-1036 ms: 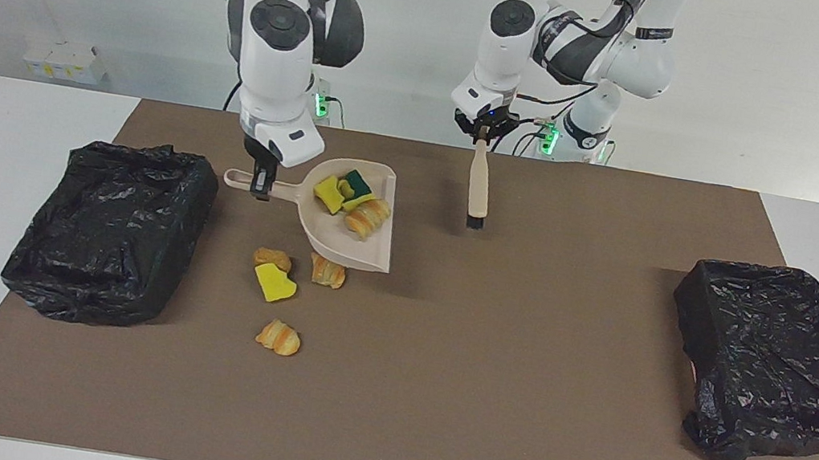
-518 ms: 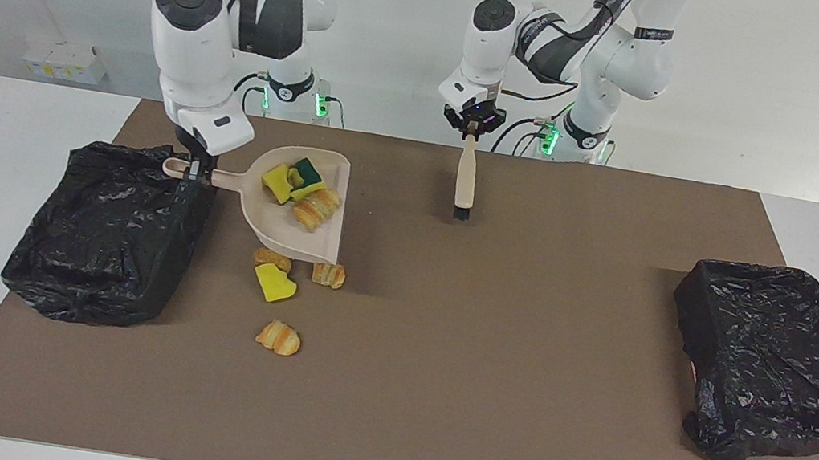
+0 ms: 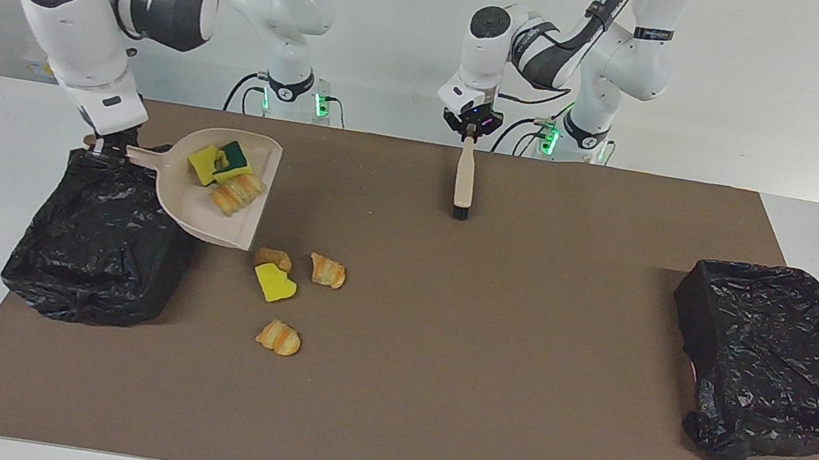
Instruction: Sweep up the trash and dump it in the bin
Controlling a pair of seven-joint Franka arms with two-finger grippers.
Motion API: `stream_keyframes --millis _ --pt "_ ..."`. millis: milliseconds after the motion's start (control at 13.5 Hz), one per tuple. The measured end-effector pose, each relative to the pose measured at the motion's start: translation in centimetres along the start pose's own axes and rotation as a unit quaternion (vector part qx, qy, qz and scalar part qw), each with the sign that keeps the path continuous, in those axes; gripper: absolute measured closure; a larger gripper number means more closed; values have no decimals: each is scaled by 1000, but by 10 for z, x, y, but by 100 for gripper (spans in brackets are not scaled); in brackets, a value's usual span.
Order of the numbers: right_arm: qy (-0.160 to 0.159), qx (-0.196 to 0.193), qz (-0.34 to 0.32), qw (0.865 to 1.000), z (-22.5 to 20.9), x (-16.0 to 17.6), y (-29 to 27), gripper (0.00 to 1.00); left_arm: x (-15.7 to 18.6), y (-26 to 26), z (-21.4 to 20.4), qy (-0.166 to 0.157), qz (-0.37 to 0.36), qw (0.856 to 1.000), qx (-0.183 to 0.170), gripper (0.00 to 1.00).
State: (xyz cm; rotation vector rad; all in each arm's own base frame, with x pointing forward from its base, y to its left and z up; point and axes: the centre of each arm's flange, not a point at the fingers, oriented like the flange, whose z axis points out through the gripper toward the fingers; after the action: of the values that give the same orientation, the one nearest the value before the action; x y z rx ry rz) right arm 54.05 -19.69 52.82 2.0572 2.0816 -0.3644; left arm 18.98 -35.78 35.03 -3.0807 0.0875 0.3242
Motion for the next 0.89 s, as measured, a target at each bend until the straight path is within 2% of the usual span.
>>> stream_keyframes --millis 148,296,370,518,592,666,740,888 --pt "-44 -32 0 998 -1 -28 1 68 0 0 0 -2 -2 1000 -1 74" --pt "-87 -52 -14 995 -4 -35 6 68 -1 -2 3 -4 -3 1000 2 70" --pt "-112 -53 -19 992 -5 -34 8 68 -1 -2 4 -5 -4 1000 3 65" --pt "-172 -53 -22 983 -12 -24 16 68 -1 -4 5 -6 -5 1000 4 45" --pt "-200 -55 -31 978 -16 -15 21 68 0 -4 5 -7 -4 1000 4 44" --pt "-224 -58 -36 972 -20 -7 25 68 0 -4 5 -7 -2 1000 4 40" --pt "-240 -62 -33 968 -22 -3 27 68 2 -5 5 -7 5 1000 3 31" --pt "-256 -62 -25 964 -22 -5 27 68 13 -11 3 -12 14 1000 1 6"
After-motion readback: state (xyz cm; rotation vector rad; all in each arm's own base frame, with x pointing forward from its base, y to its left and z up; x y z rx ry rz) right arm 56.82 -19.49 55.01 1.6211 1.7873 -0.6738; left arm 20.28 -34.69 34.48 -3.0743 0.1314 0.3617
